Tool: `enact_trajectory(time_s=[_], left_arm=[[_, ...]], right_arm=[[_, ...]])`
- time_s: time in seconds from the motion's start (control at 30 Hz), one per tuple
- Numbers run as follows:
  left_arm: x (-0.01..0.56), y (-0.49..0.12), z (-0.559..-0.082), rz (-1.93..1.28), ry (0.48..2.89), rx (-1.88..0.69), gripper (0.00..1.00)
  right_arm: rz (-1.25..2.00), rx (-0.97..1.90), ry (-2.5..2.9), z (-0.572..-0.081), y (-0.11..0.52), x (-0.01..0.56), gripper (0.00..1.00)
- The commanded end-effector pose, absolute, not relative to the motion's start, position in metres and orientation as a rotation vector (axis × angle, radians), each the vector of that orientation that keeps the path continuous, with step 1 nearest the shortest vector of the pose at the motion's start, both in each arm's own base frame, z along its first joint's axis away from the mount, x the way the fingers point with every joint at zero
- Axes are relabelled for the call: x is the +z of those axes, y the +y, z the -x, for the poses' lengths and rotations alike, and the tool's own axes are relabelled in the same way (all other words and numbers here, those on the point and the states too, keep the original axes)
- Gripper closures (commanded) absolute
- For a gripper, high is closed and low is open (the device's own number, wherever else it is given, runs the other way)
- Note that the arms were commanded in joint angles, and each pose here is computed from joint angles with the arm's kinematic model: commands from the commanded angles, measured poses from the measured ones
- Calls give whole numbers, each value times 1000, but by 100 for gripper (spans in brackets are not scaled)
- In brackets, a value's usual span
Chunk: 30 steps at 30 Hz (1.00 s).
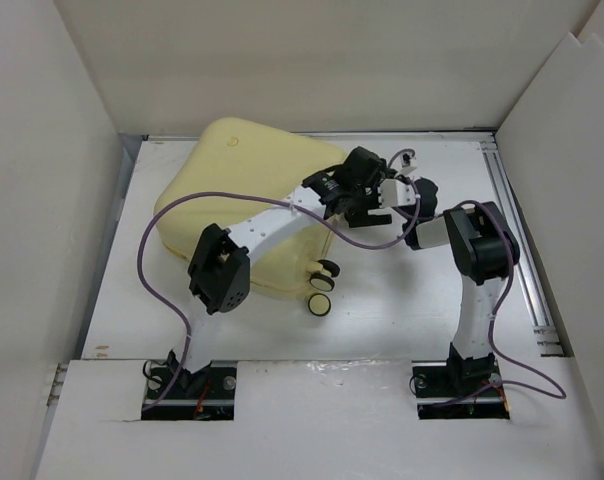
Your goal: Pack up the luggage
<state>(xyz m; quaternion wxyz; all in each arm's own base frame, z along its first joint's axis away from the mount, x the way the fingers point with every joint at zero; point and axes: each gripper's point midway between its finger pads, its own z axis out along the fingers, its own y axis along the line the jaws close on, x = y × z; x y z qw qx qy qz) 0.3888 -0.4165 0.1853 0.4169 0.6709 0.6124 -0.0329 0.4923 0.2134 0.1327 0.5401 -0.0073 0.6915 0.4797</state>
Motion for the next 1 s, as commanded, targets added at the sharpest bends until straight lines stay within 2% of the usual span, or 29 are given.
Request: enact_trajectory(time_s=[0.0,0.17,0.3,0.37,0.47,0.57,0.6,0.63,0.83,0.97], left_arm=[[277,-424,-421,-1489,1342,18,0],[273,-414,-451,-1531,1335,84,2],[264,-409,-438,-1617,1342,25,8],[277,-405,-434,-1603,1309,36,8],[266,-405,-435,-1619,1292,50,4],[263,-406,-445,-1644,1299,65,4],[238,-407,-443,-1710,1346,40,4],[252,-407,-451,-1680,1345,32,4],[218,-406,-456,-1764,1385,26,4],[201,-407,-458,-1802,1388,31,9]], right_arm=[[84,1160,1570,-486,206,141,100],[109,1173,1560,-483,208,137,100],[109,1179,1554,-484,205,139,100],[112,1186,1566,-482,206,134,100],[124,1183,1548,-487,203,137,100],[124,1199,1554,-487,205,135,100],[117,1192,1553,-489,201,135,100],[117,1192,1553,-489,200,135,100],[118,1190,1554,-490,197,135,100],[118,1190,1554,-490,197,135,100]])
